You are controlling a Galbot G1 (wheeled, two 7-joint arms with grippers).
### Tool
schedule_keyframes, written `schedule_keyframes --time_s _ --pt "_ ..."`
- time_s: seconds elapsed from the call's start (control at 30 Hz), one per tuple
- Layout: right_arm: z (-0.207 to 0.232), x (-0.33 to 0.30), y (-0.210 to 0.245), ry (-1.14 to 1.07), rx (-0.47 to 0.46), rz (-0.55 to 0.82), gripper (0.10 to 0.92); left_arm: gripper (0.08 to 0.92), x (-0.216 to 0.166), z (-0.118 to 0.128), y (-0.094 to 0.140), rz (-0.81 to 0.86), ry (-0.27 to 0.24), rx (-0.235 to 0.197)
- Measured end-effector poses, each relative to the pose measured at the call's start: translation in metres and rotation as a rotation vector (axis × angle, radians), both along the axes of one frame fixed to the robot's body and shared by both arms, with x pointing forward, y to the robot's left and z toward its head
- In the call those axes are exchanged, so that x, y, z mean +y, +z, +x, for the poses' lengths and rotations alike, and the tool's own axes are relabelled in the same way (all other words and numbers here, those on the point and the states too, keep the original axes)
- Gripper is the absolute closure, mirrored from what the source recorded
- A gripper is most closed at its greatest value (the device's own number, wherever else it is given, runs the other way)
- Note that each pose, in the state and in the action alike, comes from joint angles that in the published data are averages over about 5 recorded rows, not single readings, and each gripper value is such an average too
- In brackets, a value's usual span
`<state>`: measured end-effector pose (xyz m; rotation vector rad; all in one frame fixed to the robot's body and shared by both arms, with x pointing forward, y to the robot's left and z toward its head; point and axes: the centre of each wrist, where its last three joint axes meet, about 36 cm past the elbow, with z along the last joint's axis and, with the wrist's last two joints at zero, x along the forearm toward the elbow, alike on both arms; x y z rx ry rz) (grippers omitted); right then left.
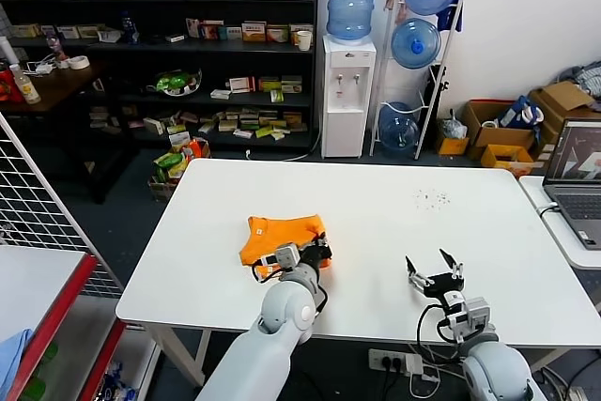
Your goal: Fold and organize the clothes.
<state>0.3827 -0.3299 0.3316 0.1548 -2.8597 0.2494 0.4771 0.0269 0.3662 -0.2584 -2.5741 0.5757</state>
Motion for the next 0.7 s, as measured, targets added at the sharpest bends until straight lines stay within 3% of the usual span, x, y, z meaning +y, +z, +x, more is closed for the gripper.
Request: schedule_keyframes --time_s 0.2,0.4,0.53,0.7 --pt "0.003 0.0 0.001 -0.018 -0.001 0.004 0.2 0.664 -0.015 -0.003 -0.009 -0.072 0.011 -0.059" --pt "0.004 0.001 0.001 -0.022 -0.001 0.007 0.2 0.49 -0.019 -0.017 -0.005 -0.108 -0.033 -0.163" --pt "0.004 0.002 0.001 -0.015 0.0 0.004 0.2 0.378 0.007 -0.026 -0.008 -0.071 -0.052 -0.225" --pt "0.006 0.003 0.002 -0.004 -0.003 0.003 0.2 0.234 0.06 -0.037 -0.015 0.027 -0.053 -0.265"
